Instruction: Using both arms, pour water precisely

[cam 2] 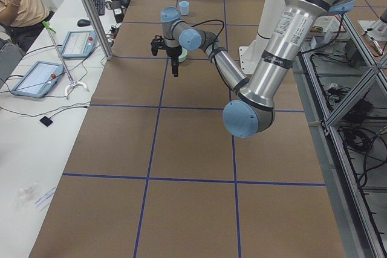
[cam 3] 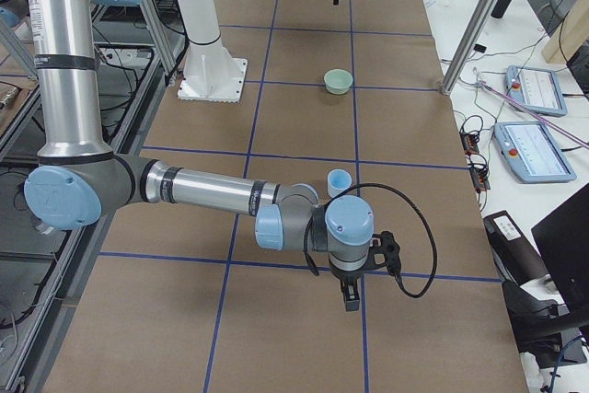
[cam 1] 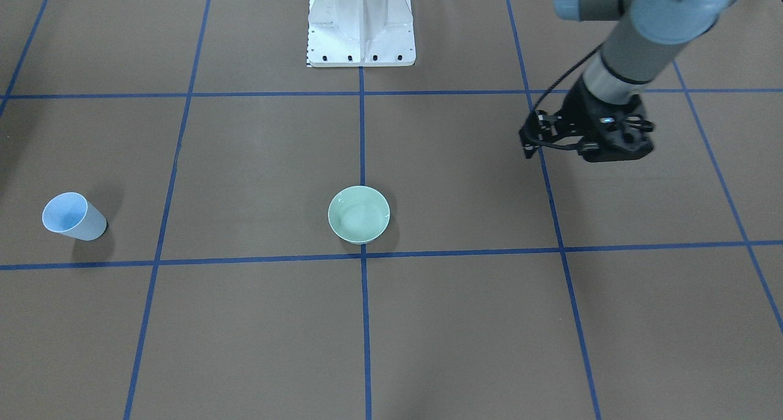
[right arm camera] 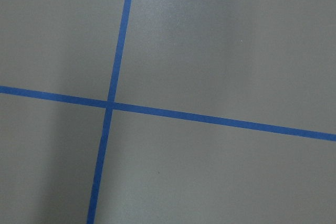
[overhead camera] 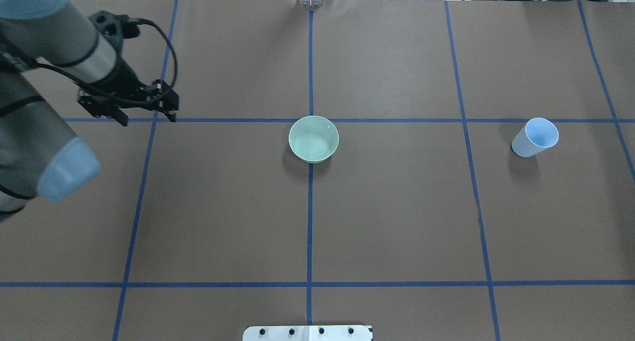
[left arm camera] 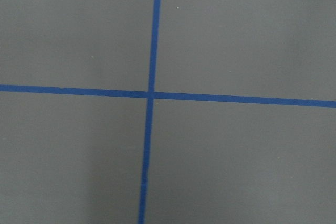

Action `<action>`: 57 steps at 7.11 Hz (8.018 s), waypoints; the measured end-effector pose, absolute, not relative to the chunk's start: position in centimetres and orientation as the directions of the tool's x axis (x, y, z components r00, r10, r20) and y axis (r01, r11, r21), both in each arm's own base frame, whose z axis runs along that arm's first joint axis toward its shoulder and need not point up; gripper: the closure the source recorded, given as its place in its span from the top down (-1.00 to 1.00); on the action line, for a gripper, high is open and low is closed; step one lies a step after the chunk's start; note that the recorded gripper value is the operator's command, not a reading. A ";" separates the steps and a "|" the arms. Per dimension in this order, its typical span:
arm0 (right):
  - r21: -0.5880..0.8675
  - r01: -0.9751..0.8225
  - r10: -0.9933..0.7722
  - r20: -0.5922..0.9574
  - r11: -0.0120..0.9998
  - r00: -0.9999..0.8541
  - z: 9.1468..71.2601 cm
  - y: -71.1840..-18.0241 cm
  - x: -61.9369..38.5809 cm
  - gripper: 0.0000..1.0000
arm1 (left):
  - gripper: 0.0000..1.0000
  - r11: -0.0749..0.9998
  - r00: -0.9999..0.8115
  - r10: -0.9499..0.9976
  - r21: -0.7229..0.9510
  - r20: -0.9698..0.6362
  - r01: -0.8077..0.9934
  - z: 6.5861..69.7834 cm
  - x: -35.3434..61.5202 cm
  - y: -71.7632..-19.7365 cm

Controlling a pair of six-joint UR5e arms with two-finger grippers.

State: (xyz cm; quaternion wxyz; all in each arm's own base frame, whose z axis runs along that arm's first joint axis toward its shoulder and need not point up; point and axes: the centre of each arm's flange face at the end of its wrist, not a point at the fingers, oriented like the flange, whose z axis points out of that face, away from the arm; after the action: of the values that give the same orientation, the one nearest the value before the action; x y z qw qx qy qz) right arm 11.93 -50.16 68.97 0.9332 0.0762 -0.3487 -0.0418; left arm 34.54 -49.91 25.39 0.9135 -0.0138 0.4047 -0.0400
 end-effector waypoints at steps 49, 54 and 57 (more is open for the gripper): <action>0.191 0.027 -0.144 0.632 0.981 0.761 68.1 -50.3 12.1 1.00 | 1.00 0.964 0.665 0.228 0.261 -0.711 -0.052 61.4 -3.4 -51.6; 0.193 0.026 -0.145 0.634 0.981 0.760 68.0 -50.5 12.0 1.00 | 1.00 0.973 0.697 0.224 0.193 -0.681 -0.125 62.8 -6.8 -50.6; 0.194 0.026 -0.146 0.636 0.981 0.757 67.9 -50.5 12.0 1.00 | 1.00 0.969 0.761 0.227 0.216 -0.608 -0.117 60.9 -10.2 -49.6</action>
State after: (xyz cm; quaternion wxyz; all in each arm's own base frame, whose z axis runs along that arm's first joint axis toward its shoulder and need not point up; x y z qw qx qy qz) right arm 12.02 -50.50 67.89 0.9334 0.0868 -0.3452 -0.0458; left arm -10.19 -49.62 60.88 0.9347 0.0826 0.3333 0.0921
